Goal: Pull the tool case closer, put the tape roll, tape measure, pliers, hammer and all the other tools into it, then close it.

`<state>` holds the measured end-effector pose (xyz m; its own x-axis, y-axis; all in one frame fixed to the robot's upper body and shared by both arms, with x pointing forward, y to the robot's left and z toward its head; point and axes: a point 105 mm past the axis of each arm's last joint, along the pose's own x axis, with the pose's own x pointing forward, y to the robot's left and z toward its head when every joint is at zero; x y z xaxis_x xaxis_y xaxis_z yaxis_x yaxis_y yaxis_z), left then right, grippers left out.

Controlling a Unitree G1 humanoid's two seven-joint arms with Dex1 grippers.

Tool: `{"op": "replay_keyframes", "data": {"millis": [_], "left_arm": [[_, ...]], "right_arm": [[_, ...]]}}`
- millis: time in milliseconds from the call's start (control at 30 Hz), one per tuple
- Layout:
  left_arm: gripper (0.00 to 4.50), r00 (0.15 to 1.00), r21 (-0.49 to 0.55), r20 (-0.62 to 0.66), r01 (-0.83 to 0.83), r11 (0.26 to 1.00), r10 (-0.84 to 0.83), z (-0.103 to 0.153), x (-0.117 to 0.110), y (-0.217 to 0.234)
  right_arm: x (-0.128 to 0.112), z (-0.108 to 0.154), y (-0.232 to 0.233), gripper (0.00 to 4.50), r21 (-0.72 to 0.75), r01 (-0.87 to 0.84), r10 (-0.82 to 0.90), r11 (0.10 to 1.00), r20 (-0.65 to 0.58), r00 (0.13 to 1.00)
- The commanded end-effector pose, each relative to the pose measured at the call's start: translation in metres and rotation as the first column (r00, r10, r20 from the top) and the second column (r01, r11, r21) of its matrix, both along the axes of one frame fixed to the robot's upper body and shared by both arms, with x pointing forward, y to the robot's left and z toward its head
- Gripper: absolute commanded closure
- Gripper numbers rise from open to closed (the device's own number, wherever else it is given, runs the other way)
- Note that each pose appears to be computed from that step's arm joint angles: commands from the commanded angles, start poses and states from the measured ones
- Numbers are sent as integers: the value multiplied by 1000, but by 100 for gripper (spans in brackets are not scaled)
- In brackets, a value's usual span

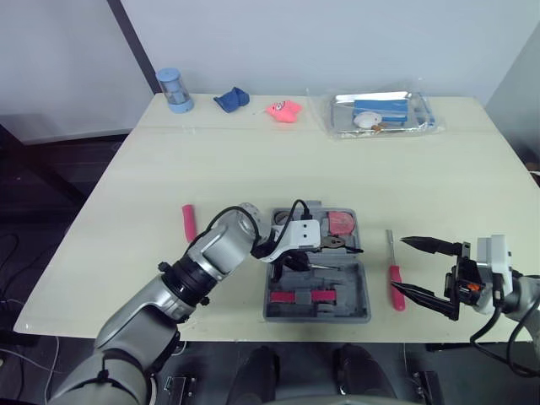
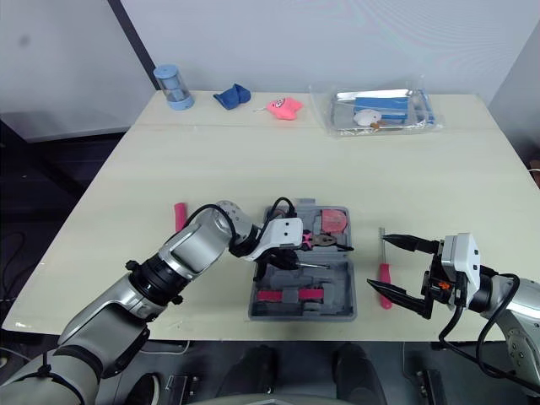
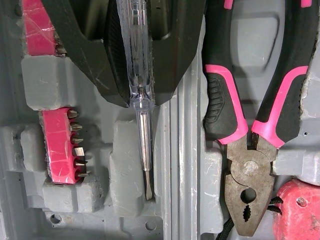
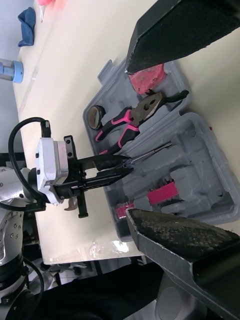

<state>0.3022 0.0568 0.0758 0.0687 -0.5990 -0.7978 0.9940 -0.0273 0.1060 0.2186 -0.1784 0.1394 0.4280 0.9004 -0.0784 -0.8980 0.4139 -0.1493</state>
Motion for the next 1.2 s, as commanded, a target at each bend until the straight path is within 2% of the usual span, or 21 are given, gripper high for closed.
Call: {"op": "replay_keyframes", "data": {"millis": [33,233,300,733,867,967,1100,1200], "left_arm": [[440,999,0,29,35,999,-35,8,0,-5],[440,999,0,35,32,999,-32,9,1,-3],[340,999,-3,32,22,1000,-22,9,2,-3],[340,997,5,57,42,999,-42,11,3,-3],[340,995,-11,75,69,998,-68,21,3,-6],[340,993,-42,87,82,996,-78,34,4,-7],[340,991,-114,63,124,986,-118,51,-1,-5],[340,991,-187,74,123,975,-111,61,3,1]], "right_arm": [[-2,6,5,0,6,-17,17,1000,37,999],[-2,5,5,0,5,-18,18,1000,39,999],[-2,5,5,0,5,-18,17,1000,39,999],[-1,5,5,0,6,-16,16,1000,39,999],[-2,5,5,0,6,-18,18,1000,38,999],[-2,5,5,0,6,-19,19,1000,37,999],[-3,6,5,0,8,-18,17,1000,37,999],[-3,6,5,0,11,-17,16,1000,36,999]]}}
